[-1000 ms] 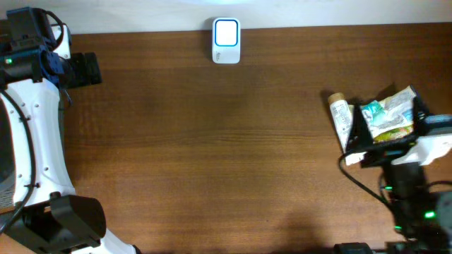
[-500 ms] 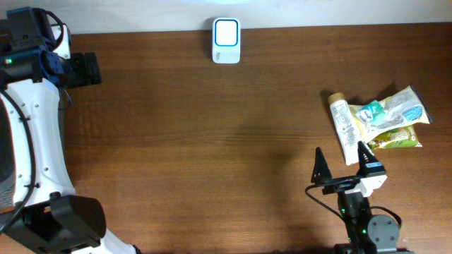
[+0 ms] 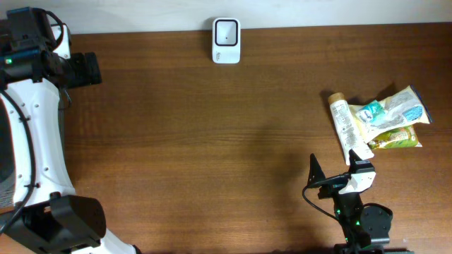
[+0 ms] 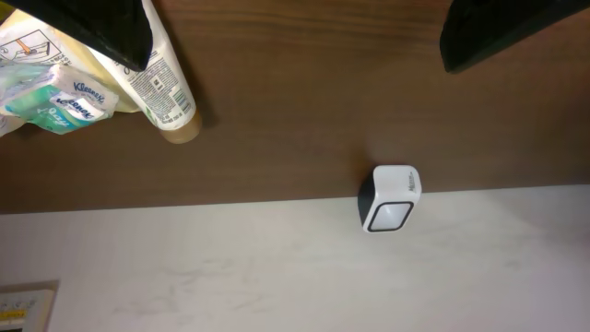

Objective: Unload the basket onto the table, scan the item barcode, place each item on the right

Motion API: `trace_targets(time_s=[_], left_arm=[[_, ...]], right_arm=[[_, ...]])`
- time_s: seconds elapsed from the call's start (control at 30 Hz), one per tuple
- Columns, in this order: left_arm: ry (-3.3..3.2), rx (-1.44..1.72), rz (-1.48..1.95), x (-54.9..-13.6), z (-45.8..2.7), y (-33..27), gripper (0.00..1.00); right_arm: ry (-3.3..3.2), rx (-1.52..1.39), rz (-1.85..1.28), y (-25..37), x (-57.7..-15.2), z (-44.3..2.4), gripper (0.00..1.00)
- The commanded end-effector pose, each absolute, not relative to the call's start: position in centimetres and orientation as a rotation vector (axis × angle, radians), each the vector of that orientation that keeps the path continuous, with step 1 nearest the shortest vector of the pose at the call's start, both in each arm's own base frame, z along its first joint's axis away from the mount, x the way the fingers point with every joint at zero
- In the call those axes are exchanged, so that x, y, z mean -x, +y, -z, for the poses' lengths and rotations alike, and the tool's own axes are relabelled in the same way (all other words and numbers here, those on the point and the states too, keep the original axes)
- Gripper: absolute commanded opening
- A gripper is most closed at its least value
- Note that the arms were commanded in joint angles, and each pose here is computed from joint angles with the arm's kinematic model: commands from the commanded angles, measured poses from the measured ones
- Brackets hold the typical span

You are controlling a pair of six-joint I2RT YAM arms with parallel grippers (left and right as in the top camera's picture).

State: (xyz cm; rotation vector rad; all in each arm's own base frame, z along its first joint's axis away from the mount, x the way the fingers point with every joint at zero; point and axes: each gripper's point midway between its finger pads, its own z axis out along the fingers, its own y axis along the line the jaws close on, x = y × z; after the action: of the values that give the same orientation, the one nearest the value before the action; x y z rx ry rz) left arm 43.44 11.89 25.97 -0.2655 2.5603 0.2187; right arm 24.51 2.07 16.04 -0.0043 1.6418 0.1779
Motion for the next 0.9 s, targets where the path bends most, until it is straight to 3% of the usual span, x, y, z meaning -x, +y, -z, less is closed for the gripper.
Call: trace_targets(time_s=[0.0,0.5,0.73,0.87], left_arm=[[2.564,0.254,-0.221,-43.4,-25.9,12.0,0.99],[2.556,0.255,-0.229,-43.3,-26.2,12.1,0.99],[2.457,0.226,-0.335,-38.7,-30.5,10.6,0.99],[2.261,0.175,-0.232,-37.6,-30.2,8.5,0.99]], right_arm=[[1.643,-0.016,-0.169,1.7,-24.5,-15.8,0.99],[1.643,-0.016,-0.169,1.7,-24.5,-15.8,0.99],[1.643,-0.016,-0.169,1.7,-24.5,-15.8,0.99],[1.643,-0.016,-0.169,1.7,-24.5,-15.8,0.99]])
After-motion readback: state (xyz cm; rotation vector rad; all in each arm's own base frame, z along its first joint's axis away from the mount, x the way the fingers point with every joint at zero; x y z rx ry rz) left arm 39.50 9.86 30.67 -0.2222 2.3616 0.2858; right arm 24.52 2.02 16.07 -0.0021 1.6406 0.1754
